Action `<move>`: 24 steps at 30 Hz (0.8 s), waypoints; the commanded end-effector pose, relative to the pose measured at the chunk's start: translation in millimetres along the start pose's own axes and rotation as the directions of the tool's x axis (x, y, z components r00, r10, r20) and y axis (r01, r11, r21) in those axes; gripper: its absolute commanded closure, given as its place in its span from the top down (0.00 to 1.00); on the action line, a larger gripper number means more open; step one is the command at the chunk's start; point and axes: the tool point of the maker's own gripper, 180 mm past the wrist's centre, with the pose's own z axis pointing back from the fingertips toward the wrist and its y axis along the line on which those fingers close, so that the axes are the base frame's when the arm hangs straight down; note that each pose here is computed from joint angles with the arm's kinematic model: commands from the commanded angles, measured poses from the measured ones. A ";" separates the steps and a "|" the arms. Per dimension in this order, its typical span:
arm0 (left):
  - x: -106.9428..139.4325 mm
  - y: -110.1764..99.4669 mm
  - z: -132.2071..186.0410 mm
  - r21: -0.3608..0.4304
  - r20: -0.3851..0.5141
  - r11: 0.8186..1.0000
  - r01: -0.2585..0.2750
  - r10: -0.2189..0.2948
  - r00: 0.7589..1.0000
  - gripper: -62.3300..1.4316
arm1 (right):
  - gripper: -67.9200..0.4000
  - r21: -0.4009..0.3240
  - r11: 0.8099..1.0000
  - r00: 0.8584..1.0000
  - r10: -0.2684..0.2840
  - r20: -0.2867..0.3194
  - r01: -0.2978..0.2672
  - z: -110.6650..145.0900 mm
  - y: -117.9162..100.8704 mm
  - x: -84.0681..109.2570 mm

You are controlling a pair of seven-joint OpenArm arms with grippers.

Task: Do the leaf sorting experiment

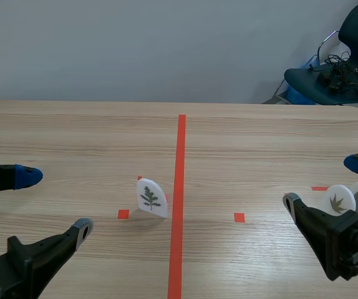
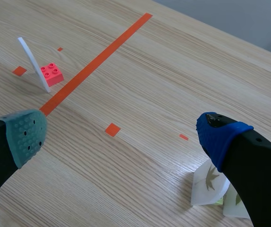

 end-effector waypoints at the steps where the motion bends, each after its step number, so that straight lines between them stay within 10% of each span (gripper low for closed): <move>1: -11.9 4.0 -9.3 0.002 0.002 1.000 -0.019 0.019 1.000 1.00 | 1.00 0.004 1.000 0.999 0.014 0.037 -0.014 -0.6 -0.6 11.6; 8: -48.9 5.6 -61.5 -0.034 0.052 0.999 -0.028 0.029 0.998 1.00 | 1.00 0.004 1.000 0.999 0.014 0.037 -0.014 -0.6 -0.6 11.6; 19: -32.7 -24.9 -160.7 -0.131 0.144 0.991 0.027 -0.008 0.989 1.00 | 1.00 0.003 1.000 0.999 0.014 0.037 -0.014 -0.6 -0.6 11.6; 24: -36.3 -30.0 -167.2 -0.136 0.133 0.991 0.019 -0.001 0.991 0.75 | 1.00 0.003 1.000 0.999 0.014 0.037 -0.014 -0.6 -0.6 11.6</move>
